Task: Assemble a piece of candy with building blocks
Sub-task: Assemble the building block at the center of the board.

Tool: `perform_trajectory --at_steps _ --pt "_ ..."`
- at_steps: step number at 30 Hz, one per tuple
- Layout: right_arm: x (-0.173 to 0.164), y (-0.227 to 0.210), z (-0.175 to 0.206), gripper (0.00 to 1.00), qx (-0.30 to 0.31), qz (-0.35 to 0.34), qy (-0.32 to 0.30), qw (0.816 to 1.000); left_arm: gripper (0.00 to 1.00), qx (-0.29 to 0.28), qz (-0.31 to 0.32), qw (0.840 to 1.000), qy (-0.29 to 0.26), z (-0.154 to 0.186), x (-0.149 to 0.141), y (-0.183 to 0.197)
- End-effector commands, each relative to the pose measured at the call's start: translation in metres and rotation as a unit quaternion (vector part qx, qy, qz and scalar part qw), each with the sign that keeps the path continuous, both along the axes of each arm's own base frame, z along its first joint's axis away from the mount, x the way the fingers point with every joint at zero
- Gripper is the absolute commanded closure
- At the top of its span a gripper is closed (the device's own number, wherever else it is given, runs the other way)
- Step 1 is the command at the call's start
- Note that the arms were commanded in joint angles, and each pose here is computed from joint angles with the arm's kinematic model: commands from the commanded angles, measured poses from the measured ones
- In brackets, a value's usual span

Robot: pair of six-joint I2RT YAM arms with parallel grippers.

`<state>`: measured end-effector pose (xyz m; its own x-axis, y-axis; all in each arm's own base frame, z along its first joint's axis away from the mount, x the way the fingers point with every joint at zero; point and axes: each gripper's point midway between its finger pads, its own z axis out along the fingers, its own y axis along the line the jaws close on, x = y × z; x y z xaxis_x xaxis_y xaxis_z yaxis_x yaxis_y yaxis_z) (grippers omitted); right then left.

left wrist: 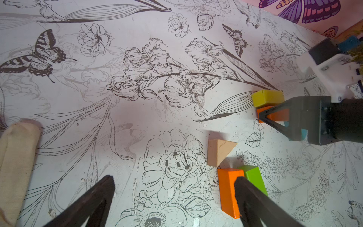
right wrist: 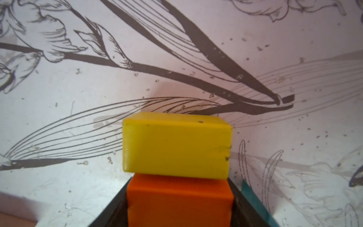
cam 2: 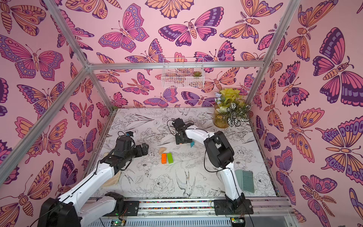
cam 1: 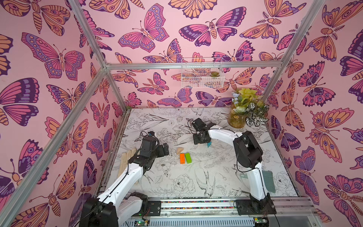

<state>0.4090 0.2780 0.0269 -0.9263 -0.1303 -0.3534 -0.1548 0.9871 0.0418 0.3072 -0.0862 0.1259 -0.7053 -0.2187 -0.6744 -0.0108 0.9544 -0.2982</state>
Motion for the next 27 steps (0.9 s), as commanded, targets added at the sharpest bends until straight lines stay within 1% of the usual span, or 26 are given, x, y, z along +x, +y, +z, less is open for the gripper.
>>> perform_trajectory --at_steps 1,5,10,17,27 --pt "0.0008 -0.0002 -0.0074 0.54 -0.007 -0.012 0.008 1.0 0.02 0.002 0.003 1.0 -0.001 0.0012 -0.0023 0.0011" --pt "0.0002 0.0009 -0.0079 0.52 0.001 -0.025 0.01 1.0 0.02 0.002 0.004 1.0 -0.001 0.0009 -0.0031 0.0014" --pt "-0.0021 0.0076 -0.0123 0.5 0.025 -0.035 0.019 0.999 0.02 0.002 0.004 1.0 0.0 0.0002 -0.003 0.0014" --pt "-0.0022 0.0055 -0.0144 0.49 0.022 -0.042 0.02 0.999 0.02 0.002 0.004 1.0 0.0 0.0 -0.0044 0.0019" --pt "-0.0012 0.0038 -0.0152 0.43 0.015 -0.039 0.019 0.999 0.02 0.003 0.005 1.0 0.004 -0.002 -0.0045 0.002"
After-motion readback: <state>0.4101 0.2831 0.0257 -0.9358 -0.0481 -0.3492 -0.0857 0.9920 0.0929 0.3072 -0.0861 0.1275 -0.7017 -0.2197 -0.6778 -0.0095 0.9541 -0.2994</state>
